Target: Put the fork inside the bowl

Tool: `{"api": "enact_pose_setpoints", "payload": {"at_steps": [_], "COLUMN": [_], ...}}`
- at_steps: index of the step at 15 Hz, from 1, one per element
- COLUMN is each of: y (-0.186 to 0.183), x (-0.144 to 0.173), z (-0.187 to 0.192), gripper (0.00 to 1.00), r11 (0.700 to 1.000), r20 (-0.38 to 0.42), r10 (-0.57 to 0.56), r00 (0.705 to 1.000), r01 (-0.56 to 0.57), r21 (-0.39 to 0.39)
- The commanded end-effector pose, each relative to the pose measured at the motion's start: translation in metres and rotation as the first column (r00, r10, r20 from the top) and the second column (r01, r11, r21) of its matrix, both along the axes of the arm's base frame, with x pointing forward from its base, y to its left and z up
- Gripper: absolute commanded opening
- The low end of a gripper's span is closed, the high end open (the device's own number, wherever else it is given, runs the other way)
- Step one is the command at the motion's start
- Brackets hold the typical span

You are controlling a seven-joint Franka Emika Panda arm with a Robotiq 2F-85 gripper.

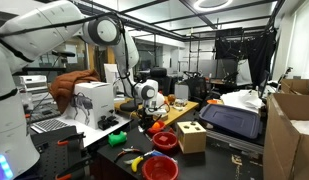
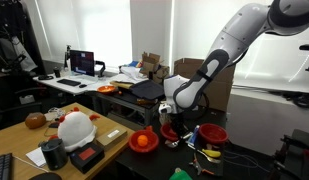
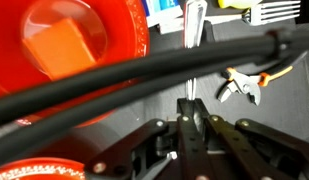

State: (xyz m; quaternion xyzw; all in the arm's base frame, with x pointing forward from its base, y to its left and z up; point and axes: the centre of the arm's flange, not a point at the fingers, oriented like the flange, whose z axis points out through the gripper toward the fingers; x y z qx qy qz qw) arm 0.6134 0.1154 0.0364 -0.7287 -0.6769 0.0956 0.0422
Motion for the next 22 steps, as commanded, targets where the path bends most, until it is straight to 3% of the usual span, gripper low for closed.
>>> {"api": "enact_pose_setpoints", "payload": {"at_steps": [1,7,10,14,18,22], "y": [-0.035,-0.109,-0.145,-0.185,-0.218,-0.238], "x": [-0.010,-0.015,-0.030,-0.053,-0.070,-0.080], "z": [0.029,0.048,0.052,0.050,0.043,0.032], "gripper": [0.02,0.02,0.02,0.02,0.02,0.02], "r11": [0.997,0.965,0.939,0.890,0.822,0.775], "r20": [0.004,0.047,0.029,0.024,0.033,0.032], "r10": [-0.061,-0.237,-0.321,-0.427,-0.527,-0.576], "r00": [0.998,0.970,0.947,0.904,0.849,0.817], "r01": [0.061,0.240,0.322,0.425,0.519,0.558], "r21": [-0.056,-0.108,-0.118,-0.166,-0.234,-0.296]}}
